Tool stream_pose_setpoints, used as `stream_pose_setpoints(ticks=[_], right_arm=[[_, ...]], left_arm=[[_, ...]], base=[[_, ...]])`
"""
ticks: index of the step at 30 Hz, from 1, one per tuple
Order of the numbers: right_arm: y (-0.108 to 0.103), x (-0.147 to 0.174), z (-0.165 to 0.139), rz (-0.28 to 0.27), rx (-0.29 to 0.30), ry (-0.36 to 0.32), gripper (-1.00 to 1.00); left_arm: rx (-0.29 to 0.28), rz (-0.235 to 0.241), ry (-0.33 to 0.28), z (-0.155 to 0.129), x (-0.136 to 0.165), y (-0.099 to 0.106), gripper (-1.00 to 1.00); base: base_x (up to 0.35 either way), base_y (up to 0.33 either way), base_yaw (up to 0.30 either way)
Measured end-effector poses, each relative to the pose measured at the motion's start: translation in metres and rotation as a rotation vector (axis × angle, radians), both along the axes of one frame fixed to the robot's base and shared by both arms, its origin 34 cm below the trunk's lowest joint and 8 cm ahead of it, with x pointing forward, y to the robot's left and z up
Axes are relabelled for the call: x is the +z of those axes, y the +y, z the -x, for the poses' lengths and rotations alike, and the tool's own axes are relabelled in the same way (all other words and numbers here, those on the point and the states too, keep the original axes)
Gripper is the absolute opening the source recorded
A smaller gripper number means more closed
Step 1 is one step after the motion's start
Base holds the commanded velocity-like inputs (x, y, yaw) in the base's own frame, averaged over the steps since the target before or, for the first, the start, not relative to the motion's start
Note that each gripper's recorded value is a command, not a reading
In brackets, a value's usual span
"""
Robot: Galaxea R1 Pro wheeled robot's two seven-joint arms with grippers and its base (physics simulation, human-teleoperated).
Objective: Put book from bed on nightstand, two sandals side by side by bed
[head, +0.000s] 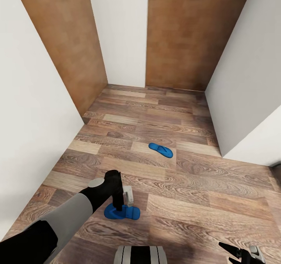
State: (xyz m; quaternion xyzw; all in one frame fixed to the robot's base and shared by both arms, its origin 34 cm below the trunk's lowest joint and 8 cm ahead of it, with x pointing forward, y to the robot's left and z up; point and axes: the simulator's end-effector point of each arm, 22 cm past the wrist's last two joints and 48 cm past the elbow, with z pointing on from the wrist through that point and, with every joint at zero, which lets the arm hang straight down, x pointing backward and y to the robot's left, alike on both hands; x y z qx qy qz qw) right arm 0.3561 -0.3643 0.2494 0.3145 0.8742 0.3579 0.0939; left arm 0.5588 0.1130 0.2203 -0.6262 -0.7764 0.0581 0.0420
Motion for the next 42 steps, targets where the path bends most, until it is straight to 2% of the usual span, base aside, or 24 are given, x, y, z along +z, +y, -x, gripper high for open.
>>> stream_pose_setpoints(ticks=[7,36,42], right_arm=[[0.0,0.0,0.0,-0.001,-0.001,-0.001,1.0],[0.0,-0.033,0.031,-0.002,-0.001,0.118,1.0],[0.001,-0.033,0.031,-0.002,-0.001,0.119,1.0]], left_arm=[[0.004,-0.003,0.002,0.0,0.0,0.001,1.0],[0.006,-0.007,0.121,0.036,-0.057,0.001,1.0],[0.006,-0.008,0.121,0.036,-0.057,0.002,1.0]], base=[[0.0,0.0,0.0],[0.0,0.0,0.0],[0.0,0.0,0.0]])
